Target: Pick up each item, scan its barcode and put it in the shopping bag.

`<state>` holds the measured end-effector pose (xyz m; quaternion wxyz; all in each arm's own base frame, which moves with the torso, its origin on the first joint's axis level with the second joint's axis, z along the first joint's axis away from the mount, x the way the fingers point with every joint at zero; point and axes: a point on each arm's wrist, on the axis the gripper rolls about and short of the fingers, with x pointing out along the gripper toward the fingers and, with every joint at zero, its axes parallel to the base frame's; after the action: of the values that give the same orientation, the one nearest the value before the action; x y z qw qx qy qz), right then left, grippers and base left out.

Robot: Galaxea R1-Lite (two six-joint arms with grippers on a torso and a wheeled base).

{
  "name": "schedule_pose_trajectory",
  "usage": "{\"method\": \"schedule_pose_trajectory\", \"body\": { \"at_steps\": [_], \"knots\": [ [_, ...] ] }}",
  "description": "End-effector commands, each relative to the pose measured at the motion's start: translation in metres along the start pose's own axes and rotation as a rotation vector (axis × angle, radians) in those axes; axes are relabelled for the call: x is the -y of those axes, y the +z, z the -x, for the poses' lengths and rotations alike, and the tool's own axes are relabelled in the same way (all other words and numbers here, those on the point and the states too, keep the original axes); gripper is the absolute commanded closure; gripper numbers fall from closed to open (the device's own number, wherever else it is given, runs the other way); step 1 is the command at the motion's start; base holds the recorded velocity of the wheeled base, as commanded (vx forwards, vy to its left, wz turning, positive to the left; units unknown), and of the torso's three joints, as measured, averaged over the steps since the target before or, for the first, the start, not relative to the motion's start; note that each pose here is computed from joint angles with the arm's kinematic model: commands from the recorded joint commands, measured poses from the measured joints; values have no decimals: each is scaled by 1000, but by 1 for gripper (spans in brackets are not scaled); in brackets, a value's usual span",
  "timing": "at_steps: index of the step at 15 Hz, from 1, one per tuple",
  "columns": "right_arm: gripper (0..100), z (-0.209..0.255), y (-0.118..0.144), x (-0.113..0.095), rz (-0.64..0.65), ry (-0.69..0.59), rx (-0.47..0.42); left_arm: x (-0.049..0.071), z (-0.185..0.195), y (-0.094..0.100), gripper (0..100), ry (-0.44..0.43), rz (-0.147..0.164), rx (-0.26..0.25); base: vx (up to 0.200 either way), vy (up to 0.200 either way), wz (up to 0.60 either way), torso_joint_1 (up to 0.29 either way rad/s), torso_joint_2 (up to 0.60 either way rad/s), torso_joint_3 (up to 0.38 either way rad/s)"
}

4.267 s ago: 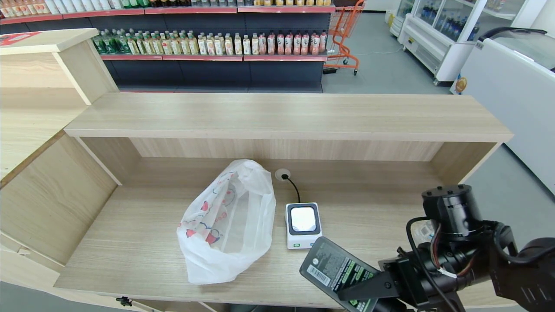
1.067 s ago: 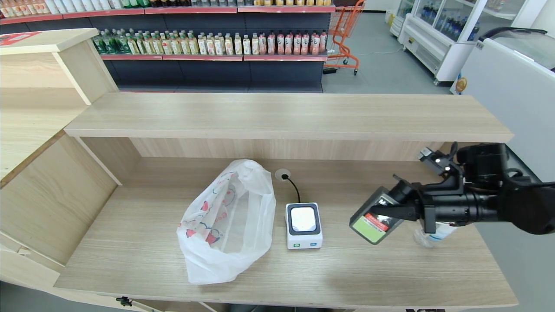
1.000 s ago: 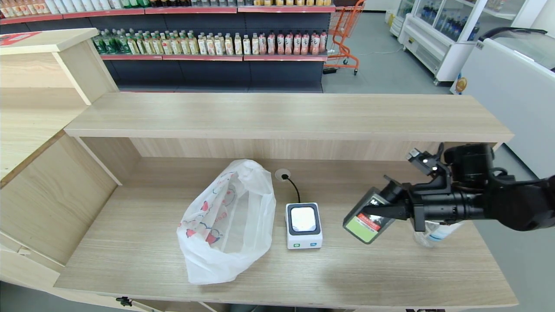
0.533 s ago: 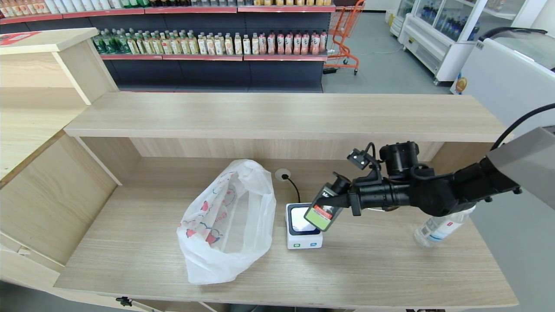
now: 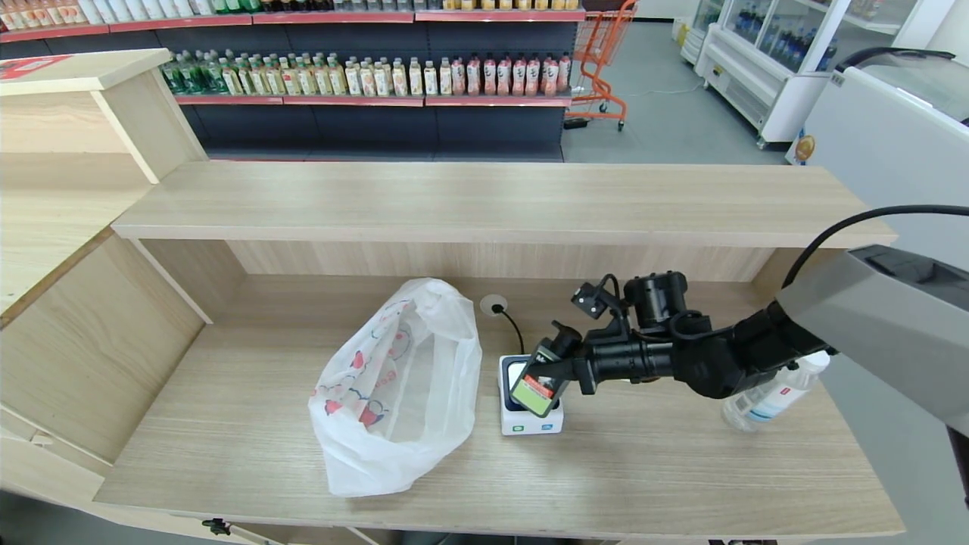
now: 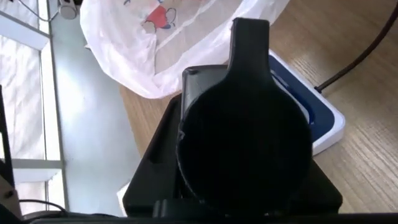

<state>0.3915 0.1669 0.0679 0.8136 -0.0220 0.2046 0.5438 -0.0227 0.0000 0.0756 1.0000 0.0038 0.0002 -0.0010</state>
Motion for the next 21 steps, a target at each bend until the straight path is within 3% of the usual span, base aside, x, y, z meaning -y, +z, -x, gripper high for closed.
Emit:
{"method": "schedule_pose_trajectory", "body": {
  "at_steps": [1,8,11,12,14,16,17,21],
  "knots": [
    [100,-13,-10,5,-9,-12,-7,0,0,0,0,-1,0,0,0,0,0,0,0,0],
    [100,-21,2,-1,-25,-25,15,0,0,0,0,-1,2,0,0,0,0,0,0,0],
    [100,7,44,-15,-25,-46,103,0,0,0,0,-1,2,0,0,0,0,0,0,0],
    [100,32,67,-22,34,-149,162,0,0,0,0,-1,0,0,0,0,0,0,0,0],
    [100,66,85,-35,95,-402,255,0,0,0,0,-1,0,0,0,0,0,0,0,0],
    [100,88,82,-44,111,-458,286,0,0,0,0,-1,0,0,0,0,0,0,0,0],
    [100,93,68,-53,100,-457,269,0,0,0,0,0,0,0,0,0,0,0,0,0],
    [100,90,53,-54,99,-447,287,0,0,0,0,-1,0,0,0,0,0,0,0,0]
  ]
}}
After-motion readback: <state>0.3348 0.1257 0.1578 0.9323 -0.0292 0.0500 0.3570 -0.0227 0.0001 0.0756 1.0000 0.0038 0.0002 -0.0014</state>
